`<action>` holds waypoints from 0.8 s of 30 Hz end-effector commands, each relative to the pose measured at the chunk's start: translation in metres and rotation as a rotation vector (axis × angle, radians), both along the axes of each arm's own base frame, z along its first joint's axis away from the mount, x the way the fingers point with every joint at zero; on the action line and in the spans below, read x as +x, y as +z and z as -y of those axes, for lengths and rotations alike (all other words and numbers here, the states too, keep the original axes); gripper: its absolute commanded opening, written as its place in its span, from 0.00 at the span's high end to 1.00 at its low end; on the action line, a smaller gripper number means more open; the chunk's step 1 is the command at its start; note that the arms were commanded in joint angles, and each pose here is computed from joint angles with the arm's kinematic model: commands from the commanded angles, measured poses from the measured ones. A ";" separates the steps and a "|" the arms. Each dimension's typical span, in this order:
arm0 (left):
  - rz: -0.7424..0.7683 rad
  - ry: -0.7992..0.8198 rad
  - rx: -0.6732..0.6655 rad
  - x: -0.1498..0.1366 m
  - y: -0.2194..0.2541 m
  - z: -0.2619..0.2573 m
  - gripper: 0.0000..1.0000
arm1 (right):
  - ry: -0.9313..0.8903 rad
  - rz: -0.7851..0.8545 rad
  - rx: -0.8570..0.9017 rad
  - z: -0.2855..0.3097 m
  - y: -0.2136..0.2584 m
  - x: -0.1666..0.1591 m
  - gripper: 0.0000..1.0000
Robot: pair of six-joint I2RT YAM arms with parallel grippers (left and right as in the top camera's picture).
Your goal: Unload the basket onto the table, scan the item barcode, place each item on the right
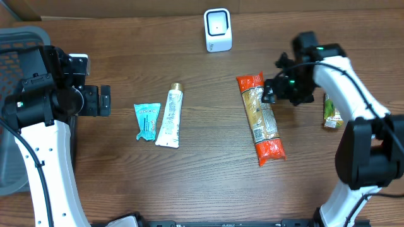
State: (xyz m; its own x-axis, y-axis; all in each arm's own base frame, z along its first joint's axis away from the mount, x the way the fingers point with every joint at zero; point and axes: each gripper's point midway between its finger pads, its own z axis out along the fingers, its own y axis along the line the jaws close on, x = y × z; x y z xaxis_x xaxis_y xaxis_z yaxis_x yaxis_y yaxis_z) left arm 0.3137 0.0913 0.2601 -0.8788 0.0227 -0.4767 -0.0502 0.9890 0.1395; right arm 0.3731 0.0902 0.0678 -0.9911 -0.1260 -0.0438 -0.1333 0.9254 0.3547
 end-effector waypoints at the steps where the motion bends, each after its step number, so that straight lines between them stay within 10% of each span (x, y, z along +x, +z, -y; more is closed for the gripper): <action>1: 0.011 -0.014 0.004 0.000 0.004 0.000 0.00 | 0.121 -0.020 0.219 -0.019 -0.020 -0.008 0.05; 13: 0.011 -0.013 0.004 0.000 0.004 0.000 0.00 | 0.149 -0.021 0.286 -0.046 -0.066 0.007 0.02; 24: 0.011 -0.013 0.004 0.000 0.004 0.000 0.01 | 0.088 -0.117 0.206 -0.049 -0.098 -0.001 0.27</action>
State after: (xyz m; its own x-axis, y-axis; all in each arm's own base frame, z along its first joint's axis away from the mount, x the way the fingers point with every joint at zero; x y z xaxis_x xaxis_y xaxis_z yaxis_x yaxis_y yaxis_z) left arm 0.3137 0.0913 0.2601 -0.8788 0.0227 -0.4767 -0.0502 0.9890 0.1395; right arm 0.3919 0.1420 0.0181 -0.9730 -0.2048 -0.1068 -0.2256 0.7434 0.6296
